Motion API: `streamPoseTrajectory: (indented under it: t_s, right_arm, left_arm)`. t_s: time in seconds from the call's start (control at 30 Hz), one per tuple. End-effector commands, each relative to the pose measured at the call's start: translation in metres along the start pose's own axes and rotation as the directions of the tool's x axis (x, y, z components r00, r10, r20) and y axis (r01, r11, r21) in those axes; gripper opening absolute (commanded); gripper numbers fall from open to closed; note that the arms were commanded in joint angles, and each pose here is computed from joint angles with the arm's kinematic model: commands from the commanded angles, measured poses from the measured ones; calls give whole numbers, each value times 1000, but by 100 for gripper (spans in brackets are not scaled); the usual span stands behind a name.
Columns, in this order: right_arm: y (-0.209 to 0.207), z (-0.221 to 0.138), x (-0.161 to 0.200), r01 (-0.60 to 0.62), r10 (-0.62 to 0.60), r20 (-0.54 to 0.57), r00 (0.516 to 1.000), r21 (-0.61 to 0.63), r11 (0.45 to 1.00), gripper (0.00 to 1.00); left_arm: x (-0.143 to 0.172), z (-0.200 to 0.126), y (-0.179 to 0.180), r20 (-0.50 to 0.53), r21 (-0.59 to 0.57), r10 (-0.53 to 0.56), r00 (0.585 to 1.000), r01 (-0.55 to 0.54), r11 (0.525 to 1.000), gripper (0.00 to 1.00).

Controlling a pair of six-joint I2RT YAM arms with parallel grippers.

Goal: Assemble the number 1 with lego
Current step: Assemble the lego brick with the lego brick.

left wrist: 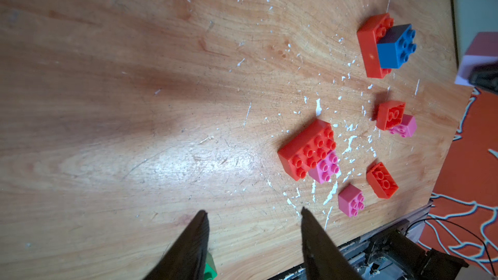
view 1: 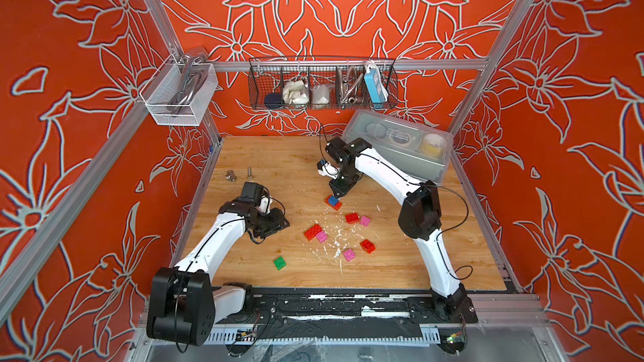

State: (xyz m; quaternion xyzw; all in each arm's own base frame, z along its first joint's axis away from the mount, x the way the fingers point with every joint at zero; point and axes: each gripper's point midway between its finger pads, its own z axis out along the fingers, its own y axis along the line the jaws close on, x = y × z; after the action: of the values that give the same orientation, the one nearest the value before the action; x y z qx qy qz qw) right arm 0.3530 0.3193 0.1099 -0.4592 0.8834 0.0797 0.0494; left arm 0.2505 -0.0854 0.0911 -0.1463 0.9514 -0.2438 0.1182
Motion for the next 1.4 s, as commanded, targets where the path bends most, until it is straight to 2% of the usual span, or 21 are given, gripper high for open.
streamPoseTrajectory:
  t_s: [0.0,0.37,0.53,0.97,1.37]
  right_arm:
    - [6,-1,-8,77,-77,17,997,-22,997,30]
    - [6,24,-13,103,-103,-28,994,-2,995,29]
    - [-6,32,-14,83,-81,-46,996,50,995,29]
    - [-3,50,-11,62,-62,-64,996,-9,998,28]
    - [-9,48,-17,63,-61,-57,996,22,998,29]
  left_arm:
    - [-5,-4,-9,17,36,42,999,-43,998,54]
    - [0,1,-12,-7,61,43,999,-42,997,54]
    - [1,1,-13,-13,65,42,999,-41,997,54]
    - [1,3,-10,-16,49,37,999,-37,998,54]
    - [2,4,-9,-24,45,35,999,-34,998,54]
